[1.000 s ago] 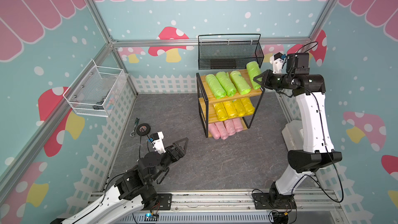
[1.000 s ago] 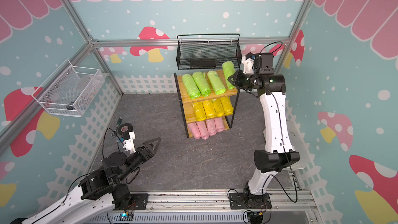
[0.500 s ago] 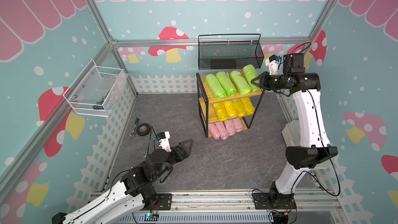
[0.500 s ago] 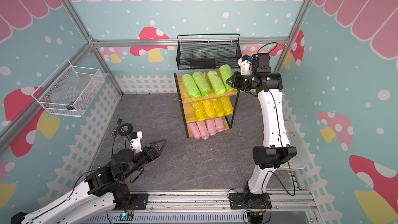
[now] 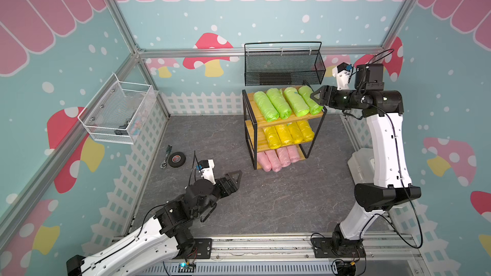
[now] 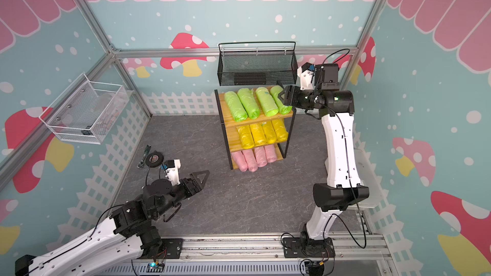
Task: Sort the rolls of trash bags by color and place them on the shelf
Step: Place the roll of trash bags on the shelf, then reset both arms
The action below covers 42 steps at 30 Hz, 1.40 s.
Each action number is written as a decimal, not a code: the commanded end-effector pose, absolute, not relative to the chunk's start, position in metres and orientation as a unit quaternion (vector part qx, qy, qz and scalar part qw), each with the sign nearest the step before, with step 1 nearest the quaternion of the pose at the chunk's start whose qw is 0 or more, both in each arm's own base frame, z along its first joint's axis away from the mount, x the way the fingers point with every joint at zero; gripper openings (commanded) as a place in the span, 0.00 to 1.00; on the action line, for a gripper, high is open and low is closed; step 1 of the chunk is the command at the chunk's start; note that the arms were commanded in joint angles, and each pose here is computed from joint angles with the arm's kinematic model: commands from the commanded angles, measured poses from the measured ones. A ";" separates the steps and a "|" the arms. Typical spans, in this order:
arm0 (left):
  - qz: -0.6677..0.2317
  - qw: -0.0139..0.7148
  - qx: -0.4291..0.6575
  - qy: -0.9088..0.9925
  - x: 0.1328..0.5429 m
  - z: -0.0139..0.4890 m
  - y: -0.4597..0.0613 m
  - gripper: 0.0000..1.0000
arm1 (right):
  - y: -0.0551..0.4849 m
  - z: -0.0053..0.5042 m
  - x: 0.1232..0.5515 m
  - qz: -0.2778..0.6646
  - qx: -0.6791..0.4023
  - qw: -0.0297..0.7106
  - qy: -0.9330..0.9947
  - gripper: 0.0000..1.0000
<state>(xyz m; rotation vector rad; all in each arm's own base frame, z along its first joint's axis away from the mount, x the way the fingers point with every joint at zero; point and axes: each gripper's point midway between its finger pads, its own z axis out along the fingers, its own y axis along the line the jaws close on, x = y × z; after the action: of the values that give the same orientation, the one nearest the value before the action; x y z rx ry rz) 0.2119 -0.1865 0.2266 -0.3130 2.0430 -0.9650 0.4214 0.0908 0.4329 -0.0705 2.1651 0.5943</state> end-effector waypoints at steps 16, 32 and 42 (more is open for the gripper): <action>-0.149 0.638 -0.035 0.755 0.242 0.299 -0.104 0.99 | 0.034 0.470 0.308 0.087 -0.026 0.707 0.702 0.81; 0.009 0.635 -0.201 0.746 0.311 0.235 0.025 0.99 | -0.014 0.229 0.310 -0.084 -0.007 0.638 0.765 0.99; -0.001 0.646 -0.187 0.740 0.322 0.226 0.025 0.99 | -0.035 0.130 0.360 -0.132 0.037 0.589 0.797 0.99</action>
<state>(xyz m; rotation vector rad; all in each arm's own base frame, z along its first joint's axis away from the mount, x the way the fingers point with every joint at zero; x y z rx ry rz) 0.3214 0.0295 0.2190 -0.4681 1.7255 0.0343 0.3408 -0.0229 0.1003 0.0170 2.0283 -0.2501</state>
